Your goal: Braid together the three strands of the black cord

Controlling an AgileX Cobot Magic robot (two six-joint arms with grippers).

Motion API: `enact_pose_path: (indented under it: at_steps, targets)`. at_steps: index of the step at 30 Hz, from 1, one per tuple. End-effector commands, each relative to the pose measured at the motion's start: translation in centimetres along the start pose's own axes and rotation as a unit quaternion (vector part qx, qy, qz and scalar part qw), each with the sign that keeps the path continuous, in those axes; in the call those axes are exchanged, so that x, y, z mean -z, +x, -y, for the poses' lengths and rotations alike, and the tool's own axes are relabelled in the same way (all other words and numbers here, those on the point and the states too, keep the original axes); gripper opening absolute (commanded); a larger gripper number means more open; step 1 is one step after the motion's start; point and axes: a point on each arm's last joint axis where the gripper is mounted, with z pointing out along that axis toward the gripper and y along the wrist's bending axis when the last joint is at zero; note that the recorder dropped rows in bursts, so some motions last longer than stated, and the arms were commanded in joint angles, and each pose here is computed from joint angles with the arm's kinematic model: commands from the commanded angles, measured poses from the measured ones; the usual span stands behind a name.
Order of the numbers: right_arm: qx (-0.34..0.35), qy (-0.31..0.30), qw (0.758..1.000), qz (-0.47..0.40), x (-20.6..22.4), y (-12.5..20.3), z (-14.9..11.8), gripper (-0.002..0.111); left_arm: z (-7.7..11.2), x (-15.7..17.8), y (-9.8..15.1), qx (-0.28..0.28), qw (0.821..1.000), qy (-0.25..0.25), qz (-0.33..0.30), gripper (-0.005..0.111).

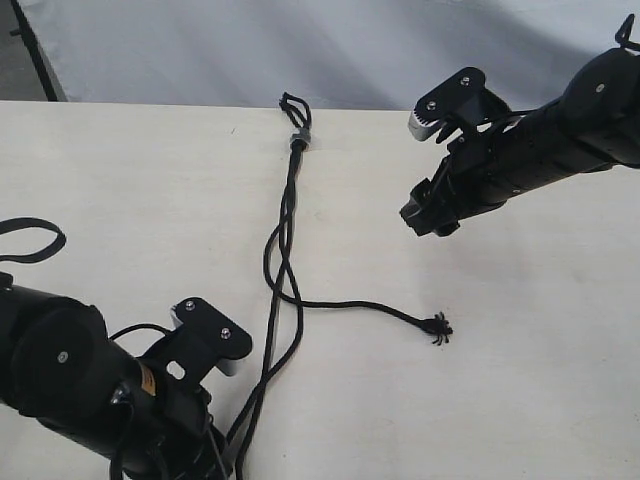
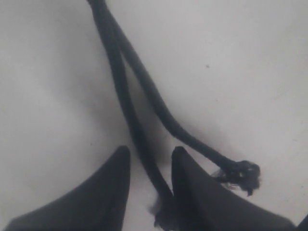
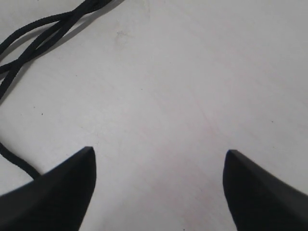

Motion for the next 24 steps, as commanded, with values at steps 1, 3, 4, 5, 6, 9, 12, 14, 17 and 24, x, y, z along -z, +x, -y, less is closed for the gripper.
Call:
enact_pose_path:
  at_steps: [1, 3, 4, 5, 6, 9, 12, 14, 17, 24]
  targets:
    - [-0.005, 0.000, 1.000, 0.001, 0.2, 0.0, 0.2, 0.069, -0.4, -1.2, 0.4, -0.004, 1.000, -0.007, -0.018, 0.030]
    - [-0.005, 0.000, 1.000, 0.001, 0.2, 0.0, 0.2, 0.069, -0.6, -1.9, 0.7, -0.021, 0.999, -0.013, -0.036, 0.030]
    - [-0.005, 0.000, 1.000, 0.001, 0.2, 0.0, 0.2, 0.069, -0.7, -2.1, 0.8, -0.031, 0.999, -0.016, -0.042, 0.030]
    - [-0.005, 0.000, 1.000, 0.001, 0.2, 0.0, 0.2, 0.069, -0.9, -2.1, 0.8, -0.040, 0.998, -0.020, -0.045, 0.030]
    - [-0.005, 0.000, 1.000, 0.001, 0.2, 0.0, 0.2, 0.069, -0.9, -2.1, 0.8, -0.053, 0.997, -0.024, -0.046, 0.030]
    - [-0.005, -0.003, 1.000, -0.001, 0.2, 0.1, 0.1, 0.069, -1.7, -2.1, 0.5, -0.121, 0.991, -0.050, -0.036, 0.030]
    - [-0.005, -0.006, 1.000, -0.003, 0.2, 0.1, 0.0, 0.069, -3.9, -1.7, 0.1, -0.091, 0.993, -0.071, -0.020, 0.030]
    - [-0.005, -0.006, 1.000, -0.003, 0.2, 0.1, 0.0, 0.069, -6.6, -1.1, 0.1, -0.041, 0.995, -0.087, -0.014, 0.030]
    - [-0.006, -0.006, 1.000, -0.002, 0.2, 0.1, 0.0, 0.069, -9.4, -0.3, 0.3, 0.010, 0.994, -0.110, 0.003, 0.030]
    - [-0.007, -0.006, 1.000, -0.002, 0.2, 0.1, 0.0, 0.069, -10.3, -0.2, 0.3, 0.032, 0.992, -0.118, 0.014, 0.030]
